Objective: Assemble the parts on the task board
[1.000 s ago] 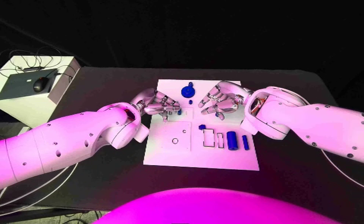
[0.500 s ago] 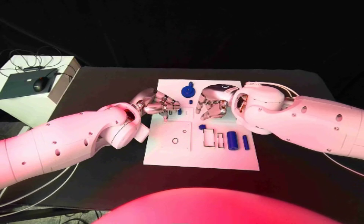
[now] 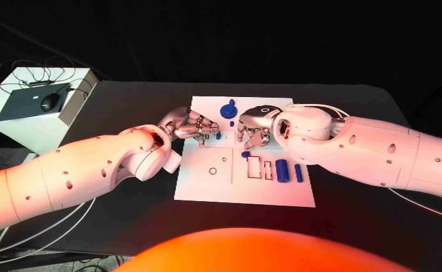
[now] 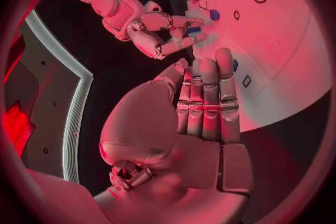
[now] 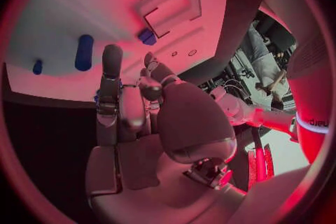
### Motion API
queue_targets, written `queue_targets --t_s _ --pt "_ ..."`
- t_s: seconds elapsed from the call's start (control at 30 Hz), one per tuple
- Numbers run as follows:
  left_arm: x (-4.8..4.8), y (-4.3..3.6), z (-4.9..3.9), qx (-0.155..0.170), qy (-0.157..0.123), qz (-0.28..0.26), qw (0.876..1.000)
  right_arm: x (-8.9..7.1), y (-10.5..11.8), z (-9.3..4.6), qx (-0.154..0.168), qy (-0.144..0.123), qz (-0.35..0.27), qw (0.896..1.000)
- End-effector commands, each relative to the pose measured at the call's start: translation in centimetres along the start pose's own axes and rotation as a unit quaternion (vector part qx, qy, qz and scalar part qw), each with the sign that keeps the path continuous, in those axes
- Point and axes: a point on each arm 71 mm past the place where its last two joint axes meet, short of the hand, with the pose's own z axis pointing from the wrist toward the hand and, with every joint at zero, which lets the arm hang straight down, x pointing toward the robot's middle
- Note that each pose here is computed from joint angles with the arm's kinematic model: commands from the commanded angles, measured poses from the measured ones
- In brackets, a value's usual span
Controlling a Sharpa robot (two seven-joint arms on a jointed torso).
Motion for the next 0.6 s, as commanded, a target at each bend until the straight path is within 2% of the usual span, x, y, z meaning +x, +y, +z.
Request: queue_targets --t_s 0.03,0.37,0.6 --pt "0.19 -0.16 -0.04 0.007 0.010 -0.005 1.000 0.5 0.0 0.1 -0.001 0.022 -0.029 0.999" --pt "0.05 -0.11 -0.16 0.006 0.009 -0.005 1.000 1.3 0.0 0.1 -0.005 0.047 -0.046 0.998" --pt "-0.01 -0.08 -0.21 0.005 0.008 -0.005 1.000 1.5 0.1 0.1 -0.011 0.053 -0.048 0.997"
